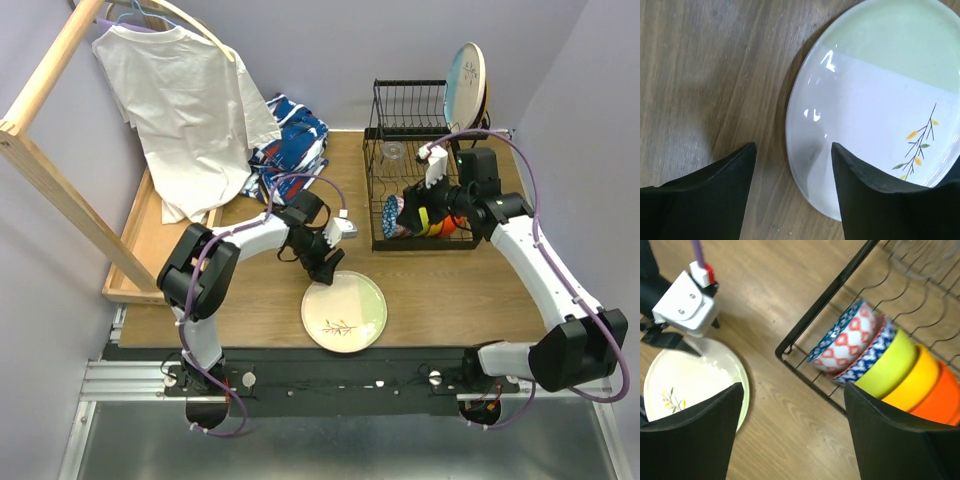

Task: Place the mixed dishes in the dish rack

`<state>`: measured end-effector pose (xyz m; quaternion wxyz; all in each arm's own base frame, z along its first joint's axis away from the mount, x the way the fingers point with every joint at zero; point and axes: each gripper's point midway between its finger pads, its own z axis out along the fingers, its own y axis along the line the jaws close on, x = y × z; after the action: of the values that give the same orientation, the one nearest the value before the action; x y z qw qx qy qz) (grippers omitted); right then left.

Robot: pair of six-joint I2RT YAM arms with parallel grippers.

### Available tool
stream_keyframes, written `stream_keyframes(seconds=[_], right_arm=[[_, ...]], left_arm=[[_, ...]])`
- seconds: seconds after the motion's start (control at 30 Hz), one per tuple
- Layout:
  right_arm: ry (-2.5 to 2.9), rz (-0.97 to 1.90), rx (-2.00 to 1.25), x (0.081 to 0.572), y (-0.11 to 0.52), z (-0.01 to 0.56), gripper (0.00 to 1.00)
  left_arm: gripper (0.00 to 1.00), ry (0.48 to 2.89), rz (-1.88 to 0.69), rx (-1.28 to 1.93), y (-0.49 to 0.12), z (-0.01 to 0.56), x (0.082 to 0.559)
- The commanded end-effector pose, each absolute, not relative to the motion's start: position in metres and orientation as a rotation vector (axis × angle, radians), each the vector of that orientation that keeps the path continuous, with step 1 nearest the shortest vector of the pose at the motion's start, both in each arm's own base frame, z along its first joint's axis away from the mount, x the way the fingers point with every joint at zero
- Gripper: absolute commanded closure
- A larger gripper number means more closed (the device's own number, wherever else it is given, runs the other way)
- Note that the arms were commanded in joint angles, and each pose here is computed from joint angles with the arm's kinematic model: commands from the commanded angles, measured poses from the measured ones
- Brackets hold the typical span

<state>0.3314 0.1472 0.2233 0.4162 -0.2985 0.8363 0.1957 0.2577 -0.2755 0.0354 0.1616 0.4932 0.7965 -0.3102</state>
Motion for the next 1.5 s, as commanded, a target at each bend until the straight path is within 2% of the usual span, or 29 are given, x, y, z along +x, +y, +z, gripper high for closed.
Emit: stream_keyframes(seconds=[0.0, 0.03, 0.07, 0.13, 0.17, 0.2, 0.37, 0.53, 0.73, 0.83, 1.2, 1.27, 1.3, 1.37, 1.47], right_arm=[[2.12, 0.601, -0.784, 0.32, 0.158, 0.206, 0.16], [2.123, 0.61, -0.794, 0.319, 0.16, 0.202, 0.17], [2.111, 0.617, -0.8, 0.32, 0.162, 0.201, 0.18], [2.112, 0.622, -0.807, 0.32, 0.162, 0.194, 0.18], [2.09, 0.63, -0.829, 0.321, 0.165, 0.195, 0.18], [2.084, 0.636, -0.842, 0.321, 0.166, 0.193, 0.18], [2.025, 0.776, -0.999, 0.31, 0.182, 0.175, 0.18], [1.929, 0.94, -1.14, 0.306, 0.201, 0.168, 0.15], [1.838, 1.119, -1.322, 0.307, 0.223, 0.151, 0.13], [1.815, 1.211, -1.426, 0.292, 0.24, 0.135, 0.13], [1.789, 1.341, -1.532, 0.276, 0.268, 0.12, 0.13], [1.794, 1.346, -1.542, 0.276, 0.271, 0.117, 0.18], [1.794, 1.348, -1.544, 0.277, 0.273, 0.117, 0.27], [1.798, 1.36, -1.547, 0.278, 0.274, 0.115, 0.39], [1.799, 1.362, -1.55, 0.279, 0.275, 0.117, 0.66]], left_arm=[[0.42, 2.386, -0.844, 1.534, -0.273, 0.005, 0.239], [0.48, 2.392, -0.848, 1.54, -0.275, 0.006, 0.24], [0.58, 2.398, -0.844, 1.545, -0.275, 0.004, 0.239], [0.74, 2.416, -0.824, 1.547, -0.274, 0.001, 0.241], [0.96, 2.418, -0.817, 1.553, -0.273, 0.0, 0.242], [1.0, 2.408, -0.804, 1.572, -0.272, 0.0, 0.243], [1.0, 2.403, -0.808, 1.542, -0.264, 0.018, 0.253], [1.0, 2.232, -0.808, 1.534, -0.268, 0.078, 0.268], [1.0, 2.08, -0.845, 1.538, -0.276, 0.132, 0.266], [1.0, 2.023, -0.842, 1.5, -0.277, 0.16, 0.266], [1.0, 1.923, -0.831, 1.449, -0.285, 0.205, 0.274], [1.0, 1.911, -0.835, 1.442, -0.287, 0.211, 0.274], [1.0, 1.902, -0.834, 1.435, -0.288, 0.214, 0.275], [1.0, 1.891, -0.83, 1.43, -0.288, 0.219, 0.276], [1.0, 1.892, -0.802, 1.418, -0.286, 0.221, 0.279]])
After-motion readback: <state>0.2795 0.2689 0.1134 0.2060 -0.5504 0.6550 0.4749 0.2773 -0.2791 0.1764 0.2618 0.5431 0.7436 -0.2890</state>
